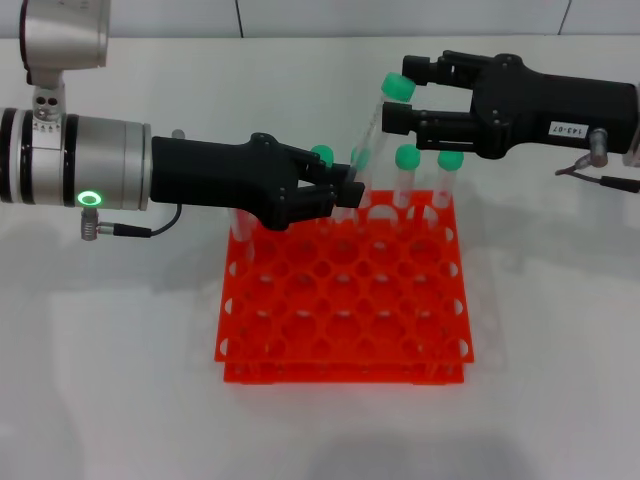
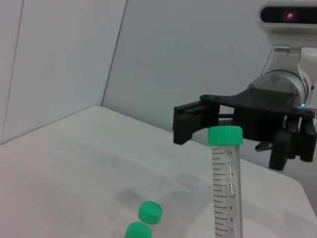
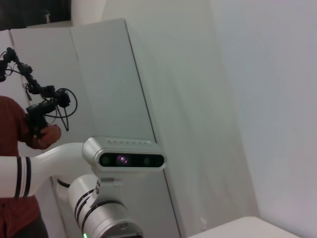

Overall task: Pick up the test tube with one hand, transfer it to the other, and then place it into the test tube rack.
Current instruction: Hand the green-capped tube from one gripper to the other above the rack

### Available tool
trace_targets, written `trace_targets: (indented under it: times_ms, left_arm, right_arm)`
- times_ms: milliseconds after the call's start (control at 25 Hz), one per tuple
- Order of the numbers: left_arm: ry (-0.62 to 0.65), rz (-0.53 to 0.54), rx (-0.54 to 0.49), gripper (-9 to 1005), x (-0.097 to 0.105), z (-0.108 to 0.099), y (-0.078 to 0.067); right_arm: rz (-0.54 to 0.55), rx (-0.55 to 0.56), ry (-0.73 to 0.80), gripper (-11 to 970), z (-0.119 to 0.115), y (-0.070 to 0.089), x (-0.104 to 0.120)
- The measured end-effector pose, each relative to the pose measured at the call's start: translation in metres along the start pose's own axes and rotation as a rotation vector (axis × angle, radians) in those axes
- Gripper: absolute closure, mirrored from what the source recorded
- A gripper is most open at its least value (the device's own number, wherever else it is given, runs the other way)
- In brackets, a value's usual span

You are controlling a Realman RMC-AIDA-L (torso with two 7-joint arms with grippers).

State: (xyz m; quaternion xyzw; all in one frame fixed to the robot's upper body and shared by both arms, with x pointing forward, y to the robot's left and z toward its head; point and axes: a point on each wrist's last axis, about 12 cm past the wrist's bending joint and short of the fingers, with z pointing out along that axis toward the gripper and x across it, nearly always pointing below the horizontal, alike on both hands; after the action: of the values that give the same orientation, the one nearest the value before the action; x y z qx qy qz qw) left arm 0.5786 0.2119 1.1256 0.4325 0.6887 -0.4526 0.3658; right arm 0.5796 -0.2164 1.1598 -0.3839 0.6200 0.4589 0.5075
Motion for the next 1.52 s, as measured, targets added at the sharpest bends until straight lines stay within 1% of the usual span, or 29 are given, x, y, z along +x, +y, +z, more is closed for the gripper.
trace_targets:
  times_ms: [280, 520, 720, 1040, 1280, 1520]
  left_arm:
    - [0.007, 0.001, 0.007, 711, -0.0004, 0.0013, -0.0006]
    - [0.009, 0.000, 0.010, 708, -0.0006, 0.0022, -0.0008]
    - [0.008, 0.000, 0.011, 706, -0.0009, 0.0027, -0.0009]
    - [0.008, 0.000, 0.012, 702, -0.0010, 0.0027, -0.0010]
    - [0.008, 0.001, 0.012, 699, -0.0010, 0.0027, -0.0010]
    - [0.002, 0.005, 0.014, 696, -0.0015, 0.0033, -0.0014]
  right_arm:
    - [0.000, 0.004, 0.001, 246, 0.0011, -0.0006, -0.0003]
    - [0.001, 0.008, 0.001, 422, 0.0010, -0.0011, -0.0004]
    - [0.010, 0.010, 0.002, 547, 0.0009, -0.0014, 0.0015]
    - [0.013, 0.011, 0.003, 604, 0.0005, -0.0018, 0.0021]
    - [0.009, 0.010, 0.004, 681, 0.0011, -0.0019, 0.0016]
    - [-0.001, -0.005, 0.003, 682, 0.0037, -0.0014, -0.0016]
